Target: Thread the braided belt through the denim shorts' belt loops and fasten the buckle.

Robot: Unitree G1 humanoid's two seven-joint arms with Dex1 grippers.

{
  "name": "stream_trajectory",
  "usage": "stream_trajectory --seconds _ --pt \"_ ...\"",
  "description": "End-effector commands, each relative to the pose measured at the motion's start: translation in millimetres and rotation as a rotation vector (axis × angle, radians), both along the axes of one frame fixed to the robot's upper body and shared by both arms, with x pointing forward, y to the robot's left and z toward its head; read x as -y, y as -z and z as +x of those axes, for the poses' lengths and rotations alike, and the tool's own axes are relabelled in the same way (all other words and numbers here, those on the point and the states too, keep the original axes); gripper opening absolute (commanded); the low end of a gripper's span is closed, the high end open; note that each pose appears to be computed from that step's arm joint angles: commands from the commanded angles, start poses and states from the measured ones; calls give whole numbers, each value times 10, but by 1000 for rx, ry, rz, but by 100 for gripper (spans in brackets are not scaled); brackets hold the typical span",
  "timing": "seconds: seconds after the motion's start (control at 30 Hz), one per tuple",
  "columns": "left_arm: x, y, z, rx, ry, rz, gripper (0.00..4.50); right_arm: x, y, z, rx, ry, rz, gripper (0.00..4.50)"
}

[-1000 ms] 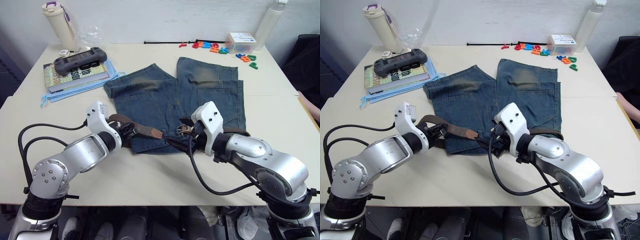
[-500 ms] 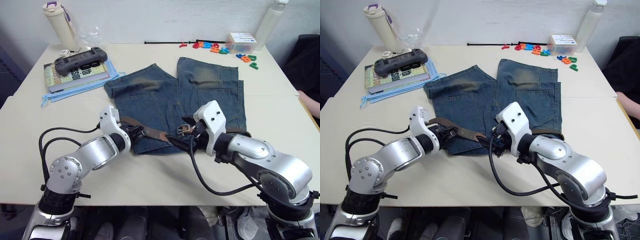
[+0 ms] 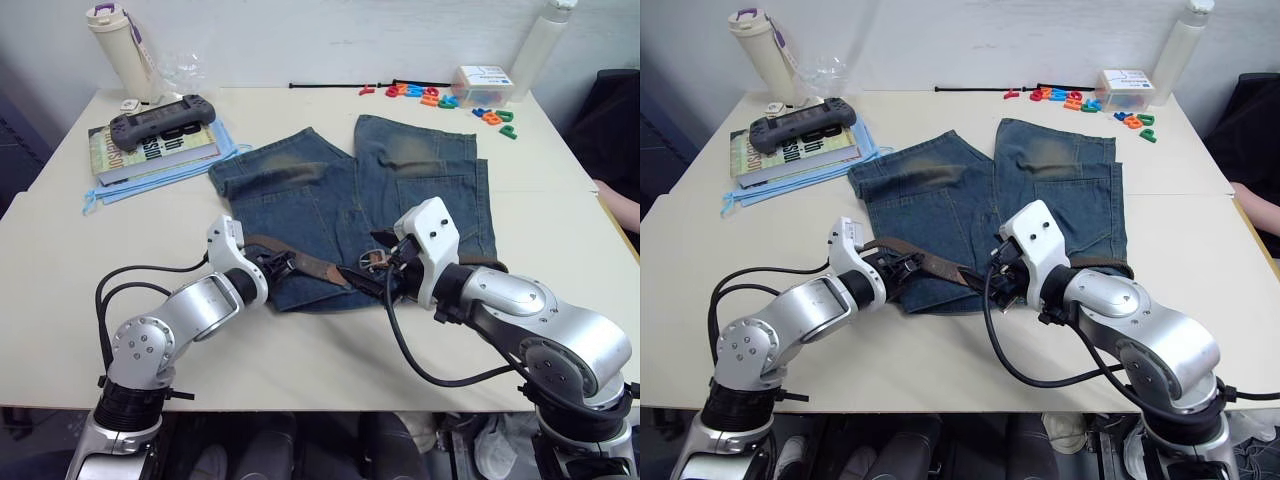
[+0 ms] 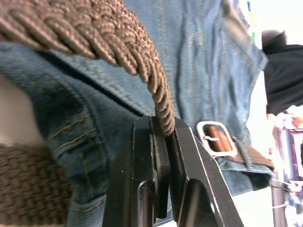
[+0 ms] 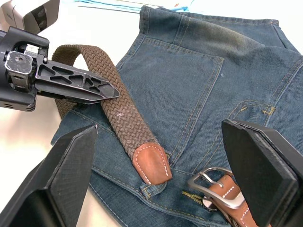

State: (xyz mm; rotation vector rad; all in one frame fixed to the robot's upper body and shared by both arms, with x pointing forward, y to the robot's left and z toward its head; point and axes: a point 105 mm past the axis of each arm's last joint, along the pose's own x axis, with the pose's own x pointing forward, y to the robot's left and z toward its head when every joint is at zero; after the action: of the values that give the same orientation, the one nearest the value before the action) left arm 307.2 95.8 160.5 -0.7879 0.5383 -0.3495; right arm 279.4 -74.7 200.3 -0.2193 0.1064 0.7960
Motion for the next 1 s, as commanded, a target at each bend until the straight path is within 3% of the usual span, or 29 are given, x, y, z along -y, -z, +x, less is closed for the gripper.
stream_trajectory --seconds 0.03,0.47,0.63,0.7,0.87,1.0 --pt "-112 -118 -11 35 -19 -25 0 -33 -86 -58 44 -11 21 446" --pt "-173 -189 -158 -20 -69 -27 0 -114 -62 -64 36 -32 48 446" --pt "-249 -121 -156 -34 -70 30 0 -102 -57 -63 37 -28 45 446" --pt "-375 -105 -138 -7 -54 69 0 -72 -39 -60 39 -22 31 446" --pt "-466 -268 -122 149 46 -45 0 -14 -15 -34 43 -7 19 446" --pt "-377 -187 -247 207 179 -76 0 16 -14 -11 51 4 13 446"
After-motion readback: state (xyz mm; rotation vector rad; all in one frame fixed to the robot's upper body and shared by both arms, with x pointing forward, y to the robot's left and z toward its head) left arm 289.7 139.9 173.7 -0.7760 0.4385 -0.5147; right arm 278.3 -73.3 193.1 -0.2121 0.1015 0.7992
